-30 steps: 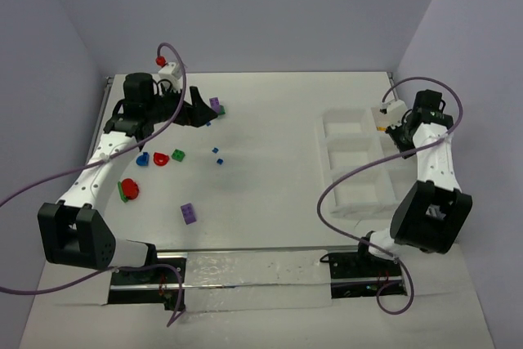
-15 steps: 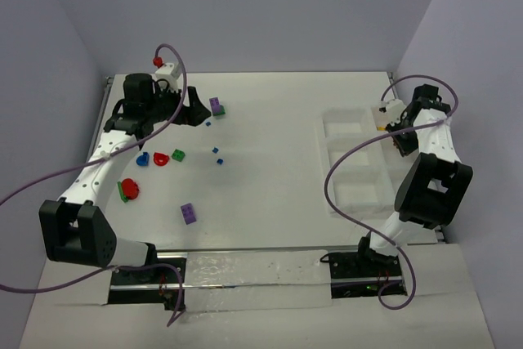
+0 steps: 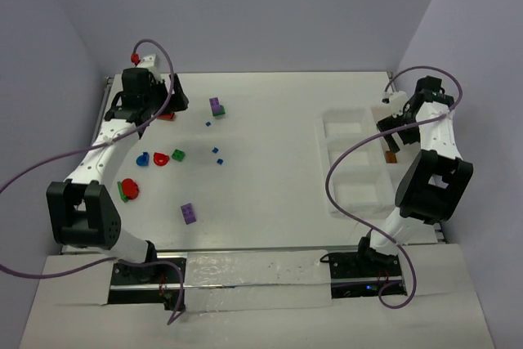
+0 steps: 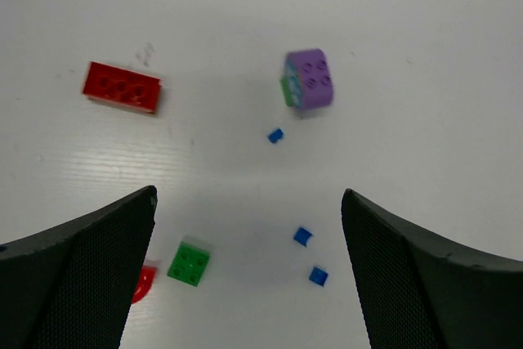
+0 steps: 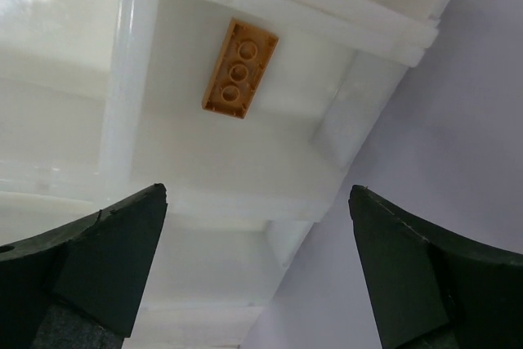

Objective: Sort the legos into containers by color

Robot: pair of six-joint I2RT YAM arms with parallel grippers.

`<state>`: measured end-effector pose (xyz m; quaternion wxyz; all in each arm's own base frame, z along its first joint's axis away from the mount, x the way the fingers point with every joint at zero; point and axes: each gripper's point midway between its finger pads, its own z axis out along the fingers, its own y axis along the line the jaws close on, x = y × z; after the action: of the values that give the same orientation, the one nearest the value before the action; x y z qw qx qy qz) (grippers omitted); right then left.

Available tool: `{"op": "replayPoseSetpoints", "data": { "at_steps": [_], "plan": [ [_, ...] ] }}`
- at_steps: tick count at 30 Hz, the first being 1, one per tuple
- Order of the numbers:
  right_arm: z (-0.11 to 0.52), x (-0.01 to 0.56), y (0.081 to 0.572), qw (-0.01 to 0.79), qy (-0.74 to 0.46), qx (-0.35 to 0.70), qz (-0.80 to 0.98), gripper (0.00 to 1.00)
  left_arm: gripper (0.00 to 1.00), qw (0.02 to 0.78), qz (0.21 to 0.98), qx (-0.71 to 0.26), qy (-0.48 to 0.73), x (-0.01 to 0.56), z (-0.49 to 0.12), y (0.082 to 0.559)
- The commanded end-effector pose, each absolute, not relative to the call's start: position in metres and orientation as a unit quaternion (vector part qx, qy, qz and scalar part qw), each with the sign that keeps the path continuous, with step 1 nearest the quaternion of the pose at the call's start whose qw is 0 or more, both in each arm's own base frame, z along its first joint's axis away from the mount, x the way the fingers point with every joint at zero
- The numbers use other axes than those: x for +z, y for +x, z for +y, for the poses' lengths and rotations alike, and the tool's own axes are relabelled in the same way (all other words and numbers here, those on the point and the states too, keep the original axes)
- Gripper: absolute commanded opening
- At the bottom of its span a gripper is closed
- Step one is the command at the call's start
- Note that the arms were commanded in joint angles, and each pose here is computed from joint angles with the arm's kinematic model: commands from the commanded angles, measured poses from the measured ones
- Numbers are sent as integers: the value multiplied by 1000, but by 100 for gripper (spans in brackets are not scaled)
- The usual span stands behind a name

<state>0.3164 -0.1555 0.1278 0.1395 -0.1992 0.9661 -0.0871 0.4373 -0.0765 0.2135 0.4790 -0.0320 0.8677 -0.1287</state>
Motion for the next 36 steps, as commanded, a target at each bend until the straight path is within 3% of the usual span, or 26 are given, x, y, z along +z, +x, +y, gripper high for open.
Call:
{"op": "replayPoseSetpoints", "data": {
  "at_steps": [1,6,14,27,36],
  "plan": [
    [-127,183,340,230,-169,-68,956,100,99,508,839,-32,-194,224,-25,482],
    [-81,226,356,311,-147,-20,939,100,99,463,836,33,-294,191,1,524],
    [-28,238,351,338,-171,15,925,100,99,410,821,53,-394,139,25,564],
    [-24,227,346,322,-175,22,930,100,99,319,840,59,-434,63,24,560],
    [-23,222,346,317,-177,25,931,100,91,290,848,47,-441,43,21,546]
  ]
}}
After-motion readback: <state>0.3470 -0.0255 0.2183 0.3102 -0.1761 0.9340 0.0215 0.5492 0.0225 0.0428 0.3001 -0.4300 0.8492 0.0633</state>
